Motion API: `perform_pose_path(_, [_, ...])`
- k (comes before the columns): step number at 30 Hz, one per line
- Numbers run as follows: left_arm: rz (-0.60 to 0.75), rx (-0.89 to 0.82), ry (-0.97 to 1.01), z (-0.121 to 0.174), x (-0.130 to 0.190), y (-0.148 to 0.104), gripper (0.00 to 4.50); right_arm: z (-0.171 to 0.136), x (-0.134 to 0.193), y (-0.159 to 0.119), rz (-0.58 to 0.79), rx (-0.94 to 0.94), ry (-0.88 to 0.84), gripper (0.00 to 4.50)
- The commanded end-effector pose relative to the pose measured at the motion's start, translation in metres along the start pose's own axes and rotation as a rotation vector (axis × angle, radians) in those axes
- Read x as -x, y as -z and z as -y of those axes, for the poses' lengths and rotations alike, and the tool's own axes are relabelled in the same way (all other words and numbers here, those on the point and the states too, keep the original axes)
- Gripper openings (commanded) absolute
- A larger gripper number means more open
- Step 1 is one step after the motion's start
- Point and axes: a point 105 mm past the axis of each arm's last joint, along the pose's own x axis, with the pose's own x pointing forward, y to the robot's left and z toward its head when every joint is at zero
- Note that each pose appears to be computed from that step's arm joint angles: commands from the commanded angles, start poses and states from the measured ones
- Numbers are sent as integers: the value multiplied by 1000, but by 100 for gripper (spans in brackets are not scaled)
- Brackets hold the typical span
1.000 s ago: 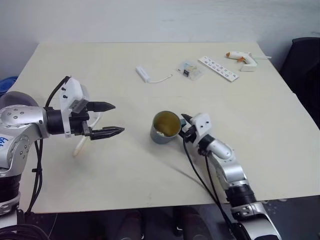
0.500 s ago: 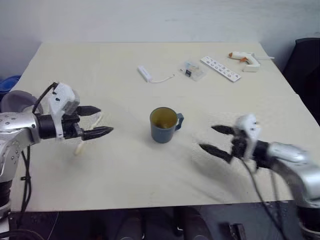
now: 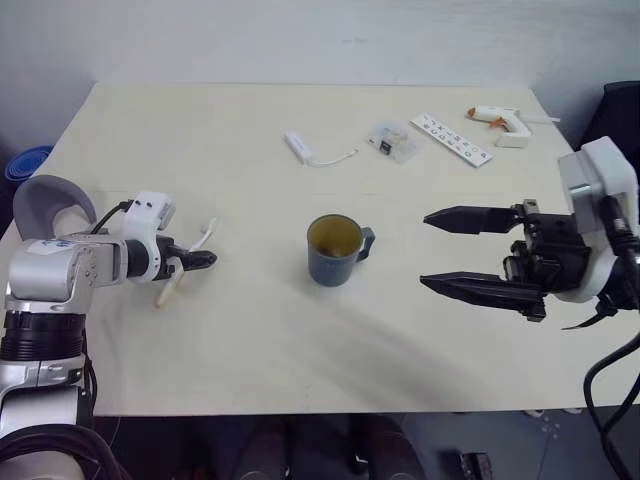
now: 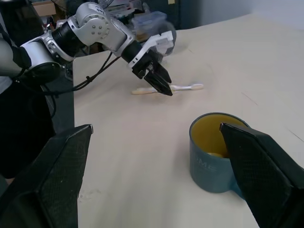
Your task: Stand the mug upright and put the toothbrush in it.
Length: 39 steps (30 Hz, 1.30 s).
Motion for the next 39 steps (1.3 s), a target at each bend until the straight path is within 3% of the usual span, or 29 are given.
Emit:
perform_pose_path(1, [-22,-23,-46,-8,-10,0,442,-1,-3,-3,7,46,15,446])
perform_pose_path(7, [-35,-39,-7,-5,-18,0,306,-2,-3,1,-7,56,32,450])
perform_pose_path(16, [-35,-30,-4,-6,-19,-1,30,-1,-1,7,-22,60,52,450])
perform_pose_path(17, [-34,-28,-2,-6,-19,-1,16,0,0,8,-24,60,56,450])
perform_pose_path(22, [6,1,34,2,-16,-9,16,5,4,11,-24,44,96,450])
perform_pose_path(29, [554,3,336,72,21,-115,16,11,16,21,-35,-13,190,450])
perform_pose_path(34, [744,-1,577,137,40,-157,16,18,21,24,-30,16,272,450])
perform_pose_path(39, [835,-66,703,187,38,-174,16,26,22,27,-11,12,353,450])
